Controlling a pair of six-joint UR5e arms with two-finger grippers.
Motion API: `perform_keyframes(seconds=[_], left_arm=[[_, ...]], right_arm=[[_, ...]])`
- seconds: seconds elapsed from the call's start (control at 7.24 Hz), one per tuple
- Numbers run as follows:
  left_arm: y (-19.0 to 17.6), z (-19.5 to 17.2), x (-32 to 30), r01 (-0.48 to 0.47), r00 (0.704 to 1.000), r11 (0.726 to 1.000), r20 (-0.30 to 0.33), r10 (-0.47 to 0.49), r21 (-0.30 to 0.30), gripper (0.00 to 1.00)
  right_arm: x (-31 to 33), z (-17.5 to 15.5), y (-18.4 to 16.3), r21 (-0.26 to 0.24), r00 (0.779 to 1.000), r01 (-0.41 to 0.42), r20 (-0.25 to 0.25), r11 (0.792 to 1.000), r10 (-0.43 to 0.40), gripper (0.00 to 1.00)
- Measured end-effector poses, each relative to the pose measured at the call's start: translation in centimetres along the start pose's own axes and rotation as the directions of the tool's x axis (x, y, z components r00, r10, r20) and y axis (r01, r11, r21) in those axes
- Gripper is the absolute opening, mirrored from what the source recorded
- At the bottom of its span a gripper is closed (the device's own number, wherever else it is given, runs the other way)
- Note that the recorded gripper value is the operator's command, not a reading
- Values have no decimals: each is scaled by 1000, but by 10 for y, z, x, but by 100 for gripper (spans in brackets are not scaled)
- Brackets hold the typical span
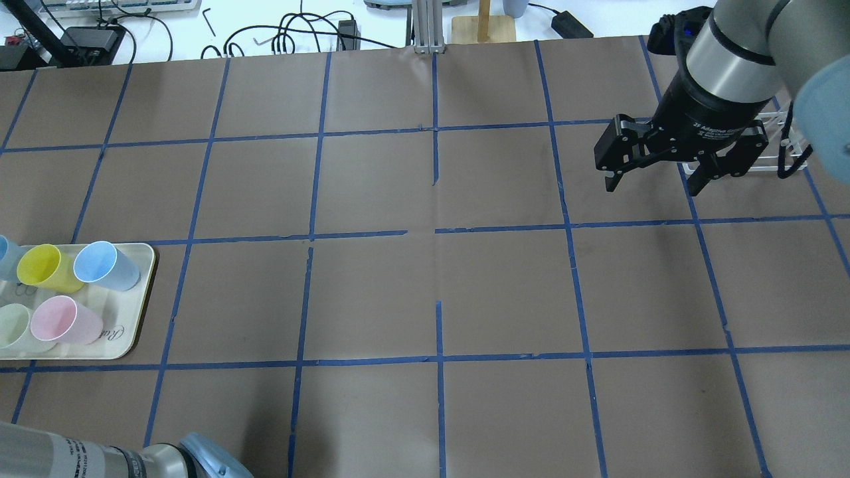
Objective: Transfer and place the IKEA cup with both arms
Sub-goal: 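Lower the white cup into the empty slot of the pastel cup tray, then open the left gripper to release the white cup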
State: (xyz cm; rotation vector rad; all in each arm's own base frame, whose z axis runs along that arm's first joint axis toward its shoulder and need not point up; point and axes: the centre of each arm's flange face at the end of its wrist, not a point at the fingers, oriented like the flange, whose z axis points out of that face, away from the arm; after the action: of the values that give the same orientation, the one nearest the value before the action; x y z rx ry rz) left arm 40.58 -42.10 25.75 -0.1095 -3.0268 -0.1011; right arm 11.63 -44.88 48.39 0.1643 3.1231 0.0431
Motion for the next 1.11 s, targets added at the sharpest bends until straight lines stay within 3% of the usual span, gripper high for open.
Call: perform_keyframes(seconds=[0.55, 0.83, 1.11], left_arm=[[-5, -25, 1, -8, 999, 1000, 41, 7, 19, 67], [-27, -80, 33, -59, 994, 998, 95, 56, 29, 74], [-61, -141, 110, -92, 988, 995, 131, 86, 39, 81]], right_arm=[[0, -1, 0, 3, 1000, 0, 2, 1000, 0, 100], [0, -1, 0, 1, 1000, 0, -1, 1000, 0, 100], [0, -1, -1, 1, 1000, -1, 1, 1000, 1, 100]])
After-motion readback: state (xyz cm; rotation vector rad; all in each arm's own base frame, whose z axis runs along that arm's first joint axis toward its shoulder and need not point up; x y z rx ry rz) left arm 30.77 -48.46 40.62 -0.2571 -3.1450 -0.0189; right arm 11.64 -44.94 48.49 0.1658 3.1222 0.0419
